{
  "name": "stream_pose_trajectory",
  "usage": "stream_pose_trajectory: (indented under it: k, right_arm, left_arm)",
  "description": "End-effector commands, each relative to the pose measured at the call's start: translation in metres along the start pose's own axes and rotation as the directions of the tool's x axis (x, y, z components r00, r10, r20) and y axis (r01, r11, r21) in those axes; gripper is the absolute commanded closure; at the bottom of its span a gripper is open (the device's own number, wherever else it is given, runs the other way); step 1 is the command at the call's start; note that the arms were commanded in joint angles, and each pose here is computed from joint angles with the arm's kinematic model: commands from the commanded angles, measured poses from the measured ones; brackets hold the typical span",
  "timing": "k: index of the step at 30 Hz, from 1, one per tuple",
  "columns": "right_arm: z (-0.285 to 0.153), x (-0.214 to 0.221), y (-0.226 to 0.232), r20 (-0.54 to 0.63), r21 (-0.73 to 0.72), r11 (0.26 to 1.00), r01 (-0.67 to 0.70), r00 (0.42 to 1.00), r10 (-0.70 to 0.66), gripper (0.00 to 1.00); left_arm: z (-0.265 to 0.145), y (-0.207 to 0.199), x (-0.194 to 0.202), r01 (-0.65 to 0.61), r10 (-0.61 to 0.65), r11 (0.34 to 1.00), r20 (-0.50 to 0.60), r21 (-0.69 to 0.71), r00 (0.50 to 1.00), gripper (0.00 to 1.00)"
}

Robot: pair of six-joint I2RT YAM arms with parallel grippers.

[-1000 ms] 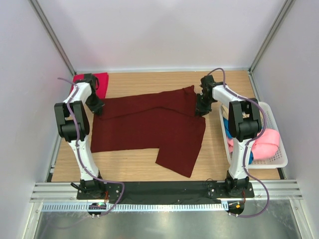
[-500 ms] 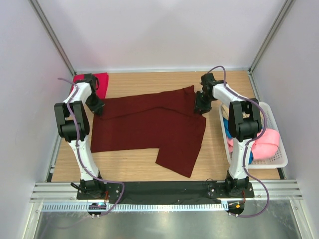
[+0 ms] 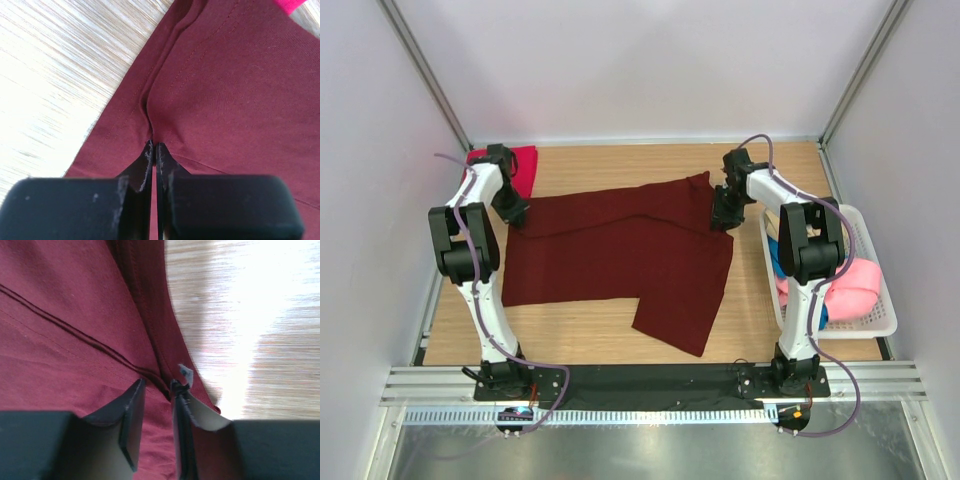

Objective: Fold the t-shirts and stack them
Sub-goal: Flatten the tshirt out

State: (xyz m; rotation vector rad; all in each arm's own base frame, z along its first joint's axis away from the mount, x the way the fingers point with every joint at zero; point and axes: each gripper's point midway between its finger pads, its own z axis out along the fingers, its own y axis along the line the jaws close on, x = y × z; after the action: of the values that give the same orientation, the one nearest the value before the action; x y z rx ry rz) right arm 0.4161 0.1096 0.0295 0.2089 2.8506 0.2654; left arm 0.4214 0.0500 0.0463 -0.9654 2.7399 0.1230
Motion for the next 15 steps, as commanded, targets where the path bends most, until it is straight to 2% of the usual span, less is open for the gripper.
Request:
stream_pose_trajectory:
  k: [1,2,7,9,11,15]
  right_arm:
    - [-0.014,-0.005,0.003,0.033,-0.015,1.0,-0.001,0.999,0.001,0.62]
    - [-0.013,-0.002,0.001,0.027,-0.01,1.0,0.0,1.0,0.0,0.6]
    - [-0.015,0.001,0.001,0.032,-0.014,1.0,-0.004,0.999,0.004,0.61]
    - [-0.017,0.0,0.002,0.038,-0.017,1.0,-0.005,0.999,0.005,0.67]
    - [-0.019,-0.002,0.003,0.046,-0.02,1.0,-0.005,0.999,0.006,0.8]
    - [-0.028,-0.012,0.005,0.084,-0.018,1.0,-0.006,0.996,0.007,0.89]
  left_arm:
    - [-0.003,-0.003,-0.008,0.007,-0.007,1.0,0.006,0.016,1.0,1.0]
    - [-0.003,-0.003,-0.008,0.006,-0.006,1.0,0.005,0.015,1.0,1.0]
    - [-0.003,-0.003,-0.008,0.008,-0.008,1.0,0.004,0.016,1.0,1.0]
    - [-0.002,-0.002,-0.007,0.007,-0.007,1.0,0.002,0.015,1.0,1.0]
    - [-0.003,-0.001,-0.007,0.007,-0.007,1.0,0.002,0.014,1.0,1.0]
    - [-0.006,-0.001,-0.008,0.008,-0.008,1.0,0.01,0.016,1.0,1.0]
